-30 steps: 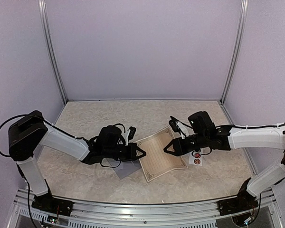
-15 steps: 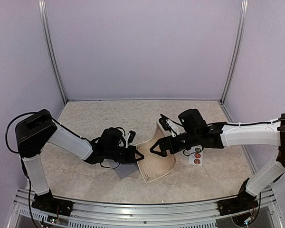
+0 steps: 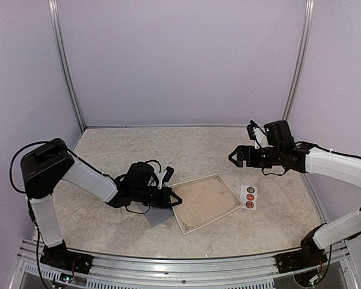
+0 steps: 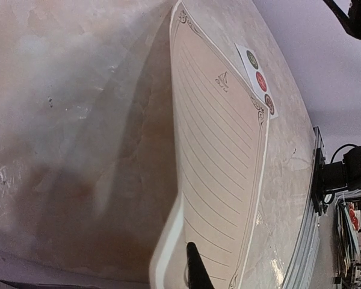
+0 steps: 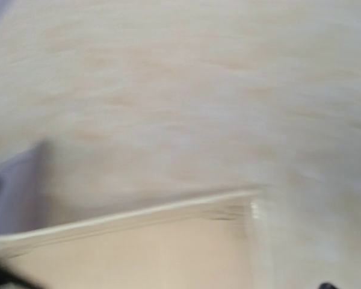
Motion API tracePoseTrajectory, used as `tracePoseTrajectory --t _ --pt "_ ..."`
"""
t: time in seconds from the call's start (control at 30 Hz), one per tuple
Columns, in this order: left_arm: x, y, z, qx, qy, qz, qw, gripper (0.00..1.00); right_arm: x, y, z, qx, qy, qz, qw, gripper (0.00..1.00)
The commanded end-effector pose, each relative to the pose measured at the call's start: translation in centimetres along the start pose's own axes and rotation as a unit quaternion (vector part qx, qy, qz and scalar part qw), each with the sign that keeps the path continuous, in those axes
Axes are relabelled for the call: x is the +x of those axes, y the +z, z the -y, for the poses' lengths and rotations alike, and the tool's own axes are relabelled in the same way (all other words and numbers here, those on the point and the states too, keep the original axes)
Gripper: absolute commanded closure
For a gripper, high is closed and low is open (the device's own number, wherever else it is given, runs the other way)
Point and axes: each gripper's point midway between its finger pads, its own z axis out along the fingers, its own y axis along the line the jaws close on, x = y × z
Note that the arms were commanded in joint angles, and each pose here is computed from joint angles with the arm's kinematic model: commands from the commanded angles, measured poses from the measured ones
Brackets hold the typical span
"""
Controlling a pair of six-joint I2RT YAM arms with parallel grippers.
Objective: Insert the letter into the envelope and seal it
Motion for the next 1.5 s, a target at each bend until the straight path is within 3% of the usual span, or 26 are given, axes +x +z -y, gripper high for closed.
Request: tracePoseTrajectory --t 0.0,0.27,0.67,0.83,1.1,1.47 --pt "0.8 -0.2 -0.2 0.016 0.027 -0.002 1.0 1.0 2.6 -0.4 6.6 0.087 0.026 -0.039 0.995 0.06" --pt "-0.7 -3.5 6.2 0.111 0.12 0.036 0.986 1.0 4.2 -0.7 9.8 0.06 0.049 -0.047 0.996 0.06" --pt "-1.8 -8.3 15.5 0.144 0.251 0.003 0.957 1.0 4.1 0.0 9.4 -0.02 0.048 -0.04 0.998 0.05" --pt "-1.7 -10.2 18.2 0.172 0.271 -0.006 0.947 1.0 4.0 0.5 8.8 -0.062 0.037 -0.044 0.996 0.05" --pt "-2.4 -12.5 21.5 0.2 0.291 0.007 0.936 1.0 4.8 0.3 4.7 -0.202 0.01 -0.054 0.978 0.05" --pt "-2.7 -12.8 22.0 0.211 0.289 0.014 0.934 1.0 6.0 -0.3 0.4 -0.291 -0.024 -0.072 0.954 0.05"
